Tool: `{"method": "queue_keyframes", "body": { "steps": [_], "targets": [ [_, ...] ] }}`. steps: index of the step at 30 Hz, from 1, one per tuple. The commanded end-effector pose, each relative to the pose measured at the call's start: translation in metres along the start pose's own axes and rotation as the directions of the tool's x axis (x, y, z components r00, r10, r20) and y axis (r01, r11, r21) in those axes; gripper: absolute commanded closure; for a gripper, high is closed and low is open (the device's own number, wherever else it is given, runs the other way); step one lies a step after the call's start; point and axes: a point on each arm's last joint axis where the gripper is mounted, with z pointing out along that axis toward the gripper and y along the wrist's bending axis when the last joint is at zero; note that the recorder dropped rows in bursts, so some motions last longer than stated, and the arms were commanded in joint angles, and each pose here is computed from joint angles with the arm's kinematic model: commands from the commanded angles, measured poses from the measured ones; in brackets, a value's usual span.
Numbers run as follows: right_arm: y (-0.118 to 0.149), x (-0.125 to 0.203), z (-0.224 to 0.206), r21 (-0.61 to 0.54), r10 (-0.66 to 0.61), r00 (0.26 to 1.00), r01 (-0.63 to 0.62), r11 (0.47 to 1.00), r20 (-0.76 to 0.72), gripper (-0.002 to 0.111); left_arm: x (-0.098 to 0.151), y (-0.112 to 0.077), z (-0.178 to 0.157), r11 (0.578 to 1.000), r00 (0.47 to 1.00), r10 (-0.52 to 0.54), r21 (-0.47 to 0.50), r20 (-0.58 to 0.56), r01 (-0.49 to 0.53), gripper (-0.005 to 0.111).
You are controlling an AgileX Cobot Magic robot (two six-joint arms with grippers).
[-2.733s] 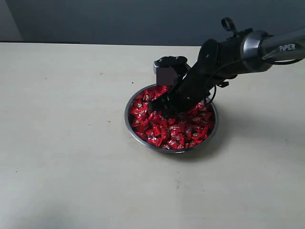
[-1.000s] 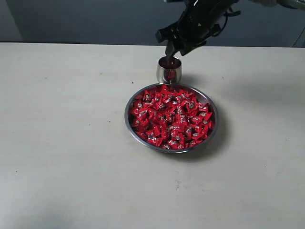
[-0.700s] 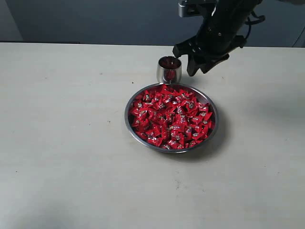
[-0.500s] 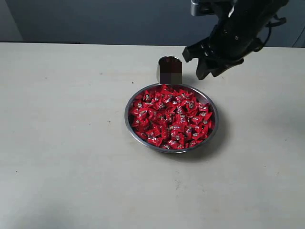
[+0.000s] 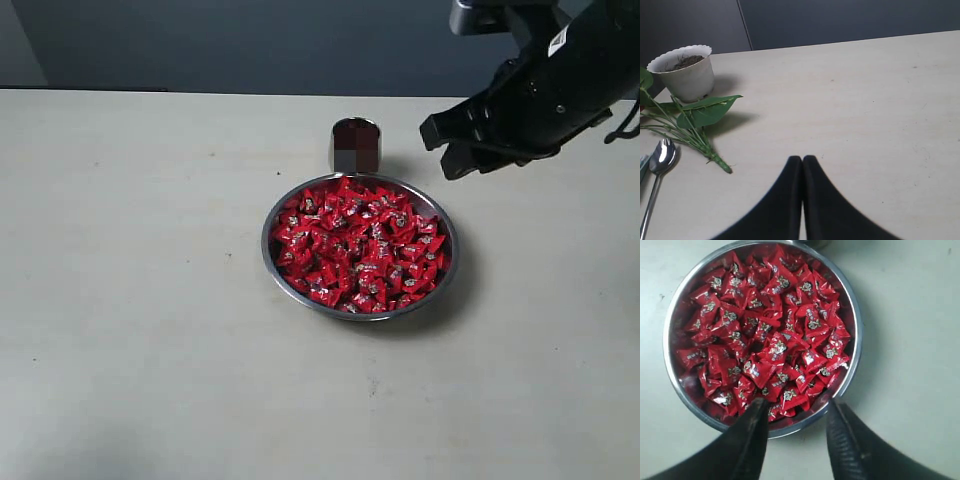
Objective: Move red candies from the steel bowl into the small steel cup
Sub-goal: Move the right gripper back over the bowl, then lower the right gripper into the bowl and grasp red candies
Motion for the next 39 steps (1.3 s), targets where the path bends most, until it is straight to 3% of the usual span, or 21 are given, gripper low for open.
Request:
{"method": "queue_keyframes", "body": {
  "steps": [1, 13, 27, 33, 39],
  "targets": [
    [0.0, 0.002, -0.002, -0.012, 0.026, 0.999, -0.025, 1.0, 0.042, 0.07, 0.001, 0.0, 0.0, 1.0, 1.0, -0.006, 0.002, 0.004, 0.006, 0.106],
    [0.002, 0.008, -0.002, -0.035, 0.04, 0.999, -0.04, 0.999, -0.015, 0.07, 0.001, 0.0, 0.0, 1.0, 1.0, -0.006, 0.002, 0.004, 0.006, 0.106],
    [0.003, -0.006, -0.004, -0.045, 0.051, 0.989, -0.045, 0.998, 0.136, 0.07, 0.001, 0.0, 0.0, 1.0, 1.0, -0.006, 0.002, 0.004, 0.006, 0.106],
    [0.0, -0.013, 0.027, -0.071, 0.049, 0.989, -0.039, 0.997, 0.138, 0.07, 0.001, 0.0, 0.0, 1.0, 1.0, -0.006, 0.002, 0.004, 0.006, 0.106],
    [0.004, -0.016, 0.074, -0.187, 0.039, 0.996, -0.023, 0.982, 0.081, 0.07, 0.001, 0.0, 0.0, 1.0, 1.0, -0.006, 0.002, 0.004, 0.006, 0.106]
  ]
}}
